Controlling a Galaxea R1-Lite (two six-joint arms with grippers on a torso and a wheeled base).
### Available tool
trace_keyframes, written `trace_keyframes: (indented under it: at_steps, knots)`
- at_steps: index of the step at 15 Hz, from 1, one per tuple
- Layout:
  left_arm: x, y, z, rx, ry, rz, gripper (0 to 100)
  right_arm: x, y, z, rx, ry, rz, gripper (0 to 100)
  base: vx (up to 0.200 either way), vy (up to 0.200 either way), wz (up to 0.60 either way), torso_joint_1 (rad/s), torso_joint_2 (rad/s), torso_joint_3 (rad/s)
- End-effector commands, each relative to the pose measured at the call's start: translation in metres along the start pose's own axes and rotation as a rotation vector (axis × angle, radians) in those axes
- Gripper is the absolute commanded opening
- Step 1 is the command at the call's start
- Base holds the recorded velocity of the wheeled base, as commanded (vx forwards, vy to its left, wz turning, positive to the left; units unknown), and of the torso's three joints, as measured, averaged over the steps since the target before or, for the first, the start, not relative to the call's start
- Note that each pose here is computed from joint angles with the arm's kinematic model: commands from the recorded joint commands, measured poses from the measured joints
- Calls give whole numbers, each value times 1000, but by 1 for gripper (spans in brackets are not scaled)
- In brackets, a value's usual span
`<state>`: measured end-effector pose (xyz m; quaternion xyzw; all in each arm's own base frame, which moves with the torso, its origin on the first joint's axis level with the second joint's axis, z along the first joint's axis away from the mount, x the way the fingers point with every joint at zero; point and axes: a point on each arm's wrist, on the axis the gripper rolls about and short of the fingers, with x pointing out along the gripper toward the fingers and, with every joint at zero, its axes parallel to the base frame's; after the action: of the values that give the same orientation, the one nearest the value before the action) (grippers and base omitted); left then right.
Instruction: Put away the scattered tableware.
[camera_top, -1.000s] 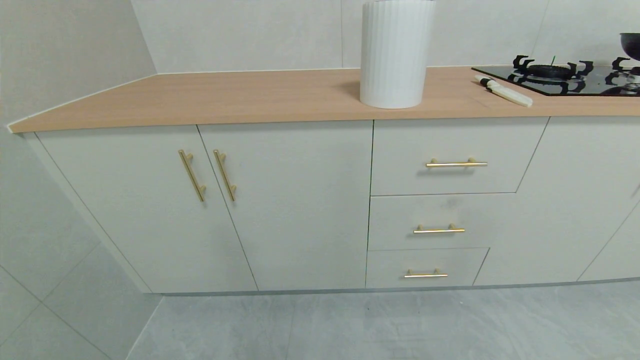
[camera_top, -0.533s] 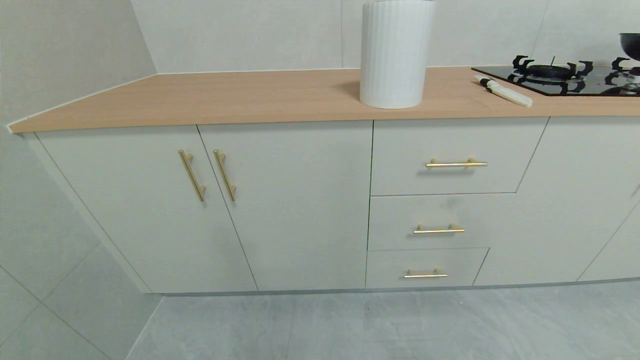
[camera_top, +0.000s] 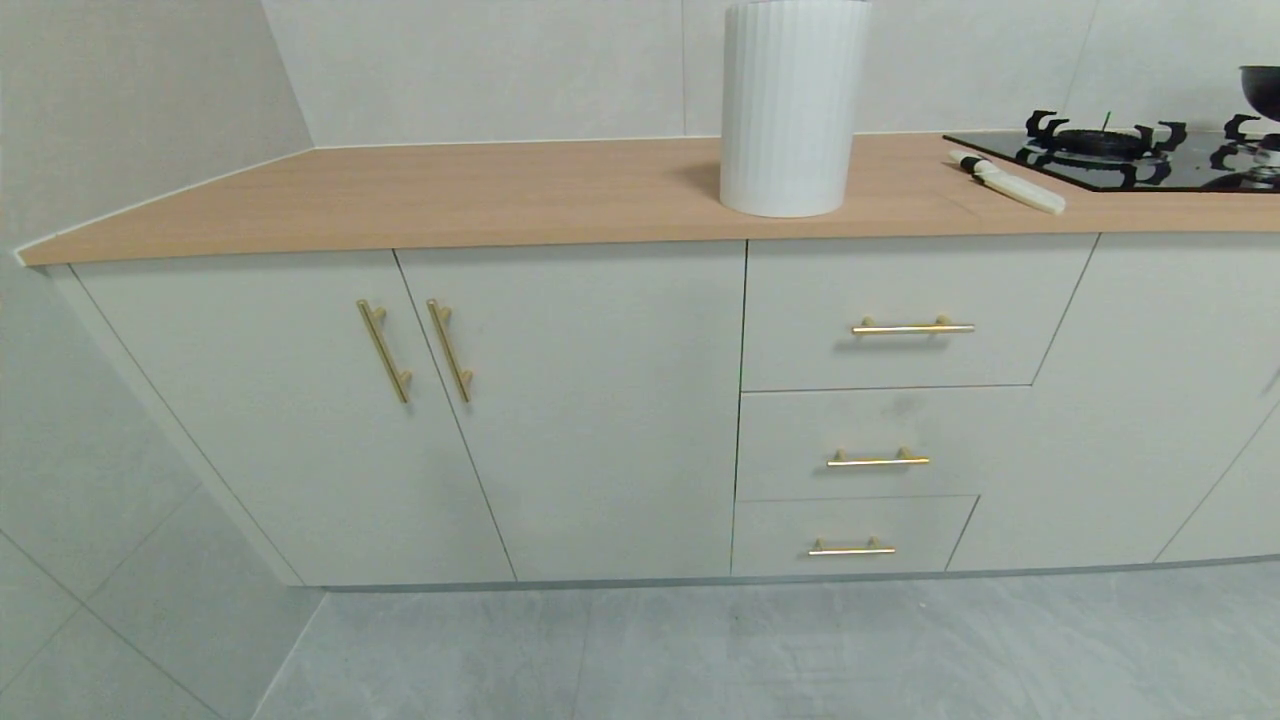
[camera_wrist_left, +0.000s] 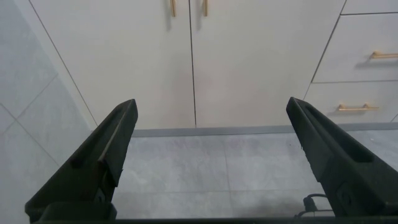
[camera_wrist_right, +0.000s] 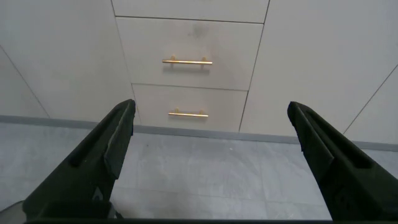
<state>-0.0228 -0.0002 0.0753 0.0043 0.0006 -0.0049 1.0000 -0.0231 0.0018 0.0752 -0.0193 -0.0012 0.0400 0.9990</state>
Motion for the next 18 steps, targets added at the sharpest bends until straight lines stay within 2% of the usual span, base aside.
trace_keyframes:
  at_steps: [1, 6, 18]
  knots:
    - [0, 0, 0, -1, 0, -1, 100, 0, 0, 0, 1, 7, 2, 100, 0, 0, 0, 0, 0, 0]
    - [0, 0, 0, -2, 0, -1, 100, 0, 0, 0, 4, 7, 2, 100, 0, 0, 0, 0, 0, 0]
    - [0, 0, 0, -4, 0, -1, 100, 0, 0, 0, 30, 7, 0, 100, 200, 0, 0, 3, 1, 4]
